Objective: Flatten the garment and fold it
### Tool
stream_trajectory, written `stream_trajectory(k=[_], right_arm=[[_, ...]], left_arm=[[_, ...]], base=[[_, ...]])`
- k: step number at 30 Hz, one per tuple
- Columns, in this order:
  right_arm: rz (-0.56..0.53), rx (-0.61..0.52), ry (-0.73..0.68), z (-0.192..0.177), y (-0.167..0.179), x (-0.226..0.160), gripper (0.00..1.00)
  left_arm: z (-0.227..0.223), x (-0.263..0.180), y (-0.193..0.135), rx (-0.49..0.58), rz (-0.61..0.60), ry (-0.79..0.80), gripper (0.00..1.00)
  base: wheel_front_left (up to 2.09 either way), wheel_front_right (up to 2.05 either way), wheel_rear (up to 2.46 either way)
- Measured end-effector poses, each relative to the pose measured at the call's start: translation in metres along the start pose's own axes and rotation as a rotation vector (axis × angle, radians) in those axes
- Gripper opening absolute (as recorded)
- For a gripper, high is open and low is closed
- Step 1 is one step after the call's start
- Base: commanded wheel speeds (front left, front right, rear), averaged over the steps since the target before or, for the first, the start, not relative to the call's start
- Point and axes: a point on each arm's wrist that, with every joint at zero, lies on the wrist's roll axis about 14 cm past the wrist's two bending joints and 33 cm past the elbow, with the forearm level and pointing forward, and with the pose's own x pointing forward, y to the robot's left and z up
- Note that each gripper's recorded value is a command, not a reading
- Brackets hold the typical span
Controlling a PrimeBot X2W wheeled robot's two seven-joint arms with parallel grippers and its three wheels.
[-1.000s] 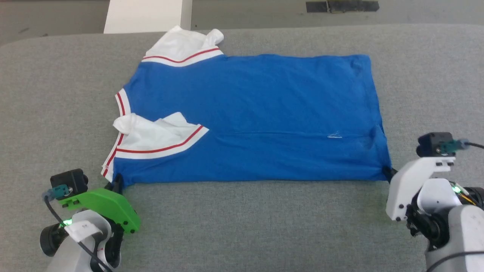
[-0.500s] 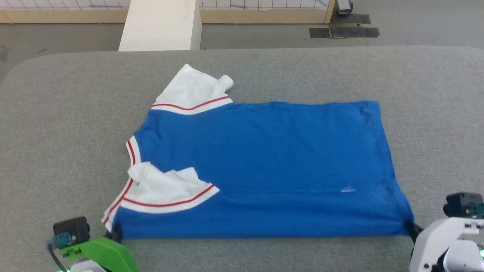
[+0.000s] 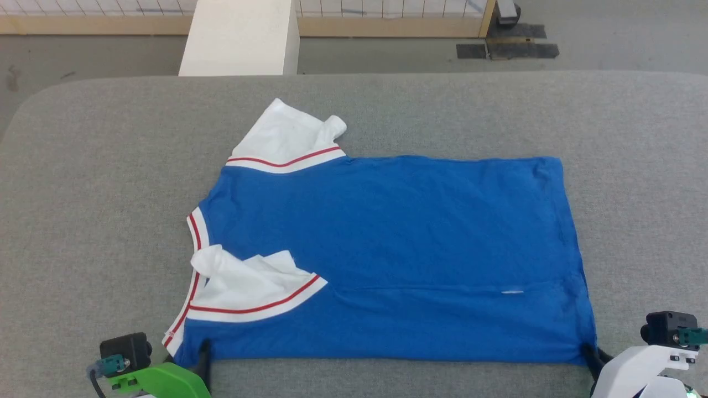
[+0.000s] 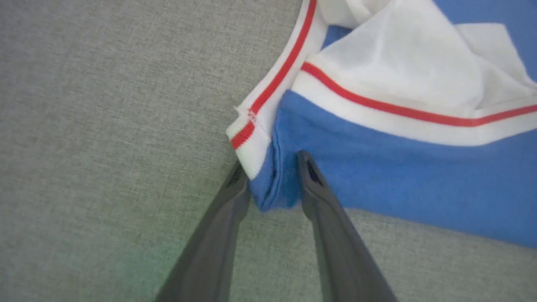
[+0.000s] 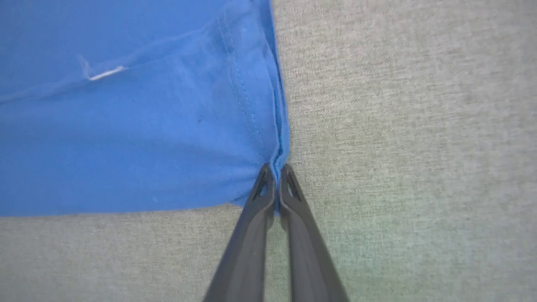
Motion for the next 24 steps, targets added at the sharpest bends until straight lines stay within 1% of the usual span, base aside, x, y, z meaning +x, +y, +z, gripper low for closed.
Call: stream_trajectory(k=[3,5,7,11,15,19,24], right_arm=[[0.015,-0.012,-0.102,0.014,0.006,-0.006,1.0],[0.028,-0.02,-0.196,0.029,0.01,-0.013,1.0],[0.031,-0.042,-0.297,0.047,0.013,-0.02,1.0],[0.052,-0.08,-0.494,0.081,0.025,-0.033,1.0],[0.07,-0.124,-0.69,0.118,0.037,-0.042,1.0],[0.085,-0.152,-0.783,0.136,0.047,-0.039,1.0],[0.105,-0.17,-0.819,0.15,0.056,-0.024,1.0]], left_arm=[[0.009,-0.003,-0.005,-0.001,-0.021,-0.048,1.0],[0.023,-0.006,-0.008,0.015,-0.041,-0.103,1.0],[0.043,-0.008,-0.013,0.058,-0.069,-0.184,1.0],[0.098,-0.005,-0.03,0.163,-0.14,-0.367,1.0],[0.143,0.009,-0.055,0.243,-0.229,-0.473,1.0],[0.182,0.034,-0.081,0.323,-0.313,-0.513,1.0],[0.222,0.074,-0.104,0.387,-0.361,-0.487,1.0]], base=[[0.0,0.0,0.0],[0.0,0.0,0.0],[0.0,0.0,0.0],[0.0,0.0,0.0],[0.0,0.0,0.0],[0.0,0.0,0.0],[0.0,0.0,0.0]])
